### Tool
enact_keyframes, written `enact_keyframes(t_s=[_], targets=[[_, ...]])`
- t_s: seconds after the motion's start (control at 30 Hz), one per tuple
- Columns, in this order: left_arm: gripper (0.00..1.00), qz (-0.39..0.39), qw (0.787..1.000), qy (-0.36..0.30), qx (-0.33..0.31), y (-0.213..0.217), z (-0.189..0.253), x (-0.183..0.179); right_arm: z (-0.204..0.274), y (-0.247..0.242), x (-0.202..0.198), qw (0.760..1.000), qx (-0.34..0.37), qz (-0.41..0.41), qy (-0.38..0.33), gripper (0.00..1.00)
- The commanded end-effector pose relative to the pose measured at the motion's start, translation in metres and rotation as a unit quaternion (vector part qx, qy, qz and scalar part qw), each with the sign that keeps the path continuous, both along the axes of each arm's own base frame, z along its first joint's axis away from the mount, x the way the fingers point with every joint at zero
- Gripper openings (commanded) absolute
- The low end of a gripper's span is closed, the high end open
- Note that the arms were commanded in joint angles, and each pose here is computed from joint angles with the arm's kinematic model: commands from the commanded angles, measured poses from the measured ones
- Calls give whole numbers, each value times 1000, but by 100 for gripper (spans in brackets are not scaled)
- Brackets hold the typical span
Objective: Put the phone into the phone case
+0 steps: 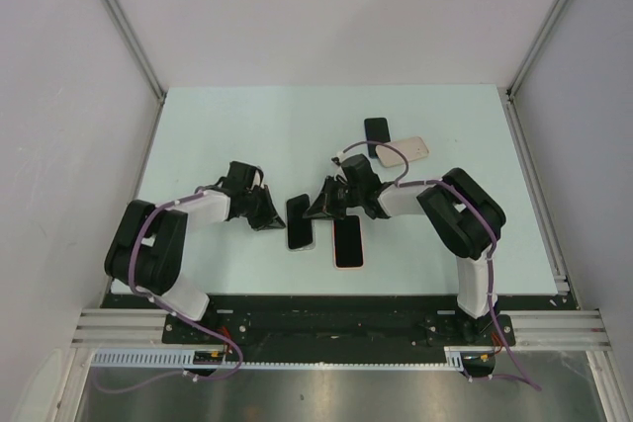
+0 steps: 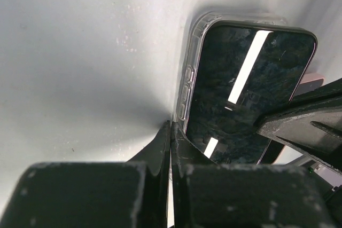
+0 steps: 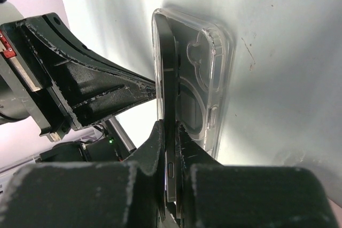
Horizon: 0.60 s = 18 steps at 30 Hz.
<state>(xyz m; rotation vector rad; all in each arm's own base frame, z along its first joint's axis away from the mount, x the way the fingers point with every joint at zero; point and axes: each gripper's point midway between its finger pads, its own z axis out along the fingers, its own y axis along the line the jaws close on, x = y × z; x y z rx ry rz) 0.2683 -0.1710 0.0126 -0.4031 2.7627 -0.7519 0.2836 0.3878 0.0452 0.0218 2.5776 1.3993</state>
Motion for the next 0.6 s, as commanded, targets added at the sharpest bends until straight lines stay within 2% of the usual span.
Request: enact_keyframes(t_s=[0.0,0.2,0.27,0.4,0.43,0.47,0.57], targets=[[0,-21,999,46,-5,-13,-15,-40,-29,3,-27,999,-27,10,47,3],[0,-14,1000,5,-7,-11,10,-32,-2,-4,-17,999,-36,1,7,23],[3,-7,1000,-14,0,-8,23,-26,8,-8,-10,999,-45,-5,-12,30],[19,-1,999,-41,14,-4,45,-15,16,-25,-5,997,-76,-17,-19,45],[30,-3,999,-47,22,-1,48,-14,17,-27,-3,996,-79,-19,-21,47],[35,1,998,-63,27,0,56,-6,18,-28,0,996,-82,-20,-29,50],[42,2,995,-85,45,3,67,11,20,-32,-2,995,-95,-23,-31,52]])
